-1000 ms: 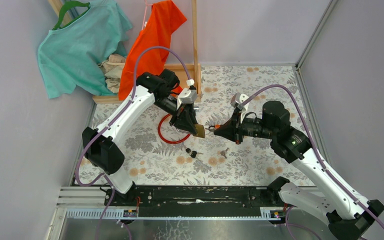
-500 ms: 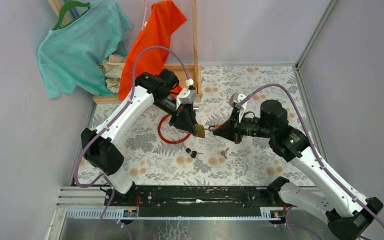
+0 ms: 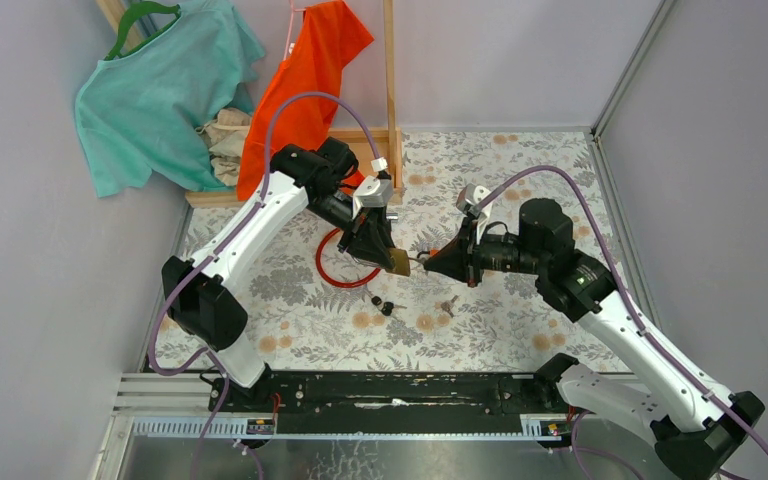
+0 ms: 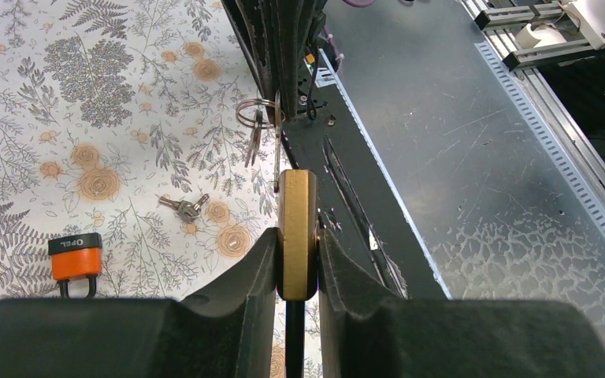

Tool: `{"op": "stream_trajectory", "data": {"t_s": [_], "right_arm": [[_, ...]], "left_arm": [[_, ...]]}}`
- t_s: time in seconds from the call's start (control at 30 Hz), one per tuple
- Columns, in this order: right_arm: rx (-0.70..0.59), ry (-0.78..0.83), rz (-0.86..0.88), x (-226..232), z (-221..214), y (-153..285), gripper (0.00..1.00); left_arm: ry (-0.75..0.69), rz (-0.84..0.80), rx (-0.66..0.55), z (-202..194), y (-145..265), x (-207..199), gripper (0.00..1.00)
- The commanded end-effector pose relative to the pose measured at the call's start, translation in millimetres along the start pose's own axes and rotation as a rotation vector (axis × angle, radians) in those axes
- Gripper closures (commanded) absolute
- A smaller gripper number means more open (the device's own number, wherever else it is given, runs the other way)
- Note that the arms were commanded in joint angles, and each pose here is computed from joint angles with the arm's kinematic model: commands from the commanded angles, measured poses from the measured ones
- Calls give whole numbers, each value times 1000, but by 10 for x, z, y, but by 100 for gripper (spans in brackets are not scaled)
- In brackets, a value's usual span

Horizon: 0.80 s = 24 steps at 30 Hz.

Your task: Unlock with the key

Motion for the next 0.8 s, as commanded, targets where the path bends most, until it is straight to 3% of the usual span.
{"op": "stream_trajectory", "data": {"t_s": [0.0,0.77], "right_arm": [[-54,38,45,87,160,-21,100],[-44,20,75,69,166,-109,100]], "left_arm": [[-38,-26,-83,251,-8,-152,100],[-55,-45,-84,290,-59,-204,100]]}}
Point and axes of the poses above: each gripper's point midway between its finger pads, its own y axis back along the fingers, its own x axis along the line the jaws close on, z = x × y, the point moved 2 cm from there along y, back along the fingers, and after that the axes turned 4 degrees about -y, right-handed, at the moved point
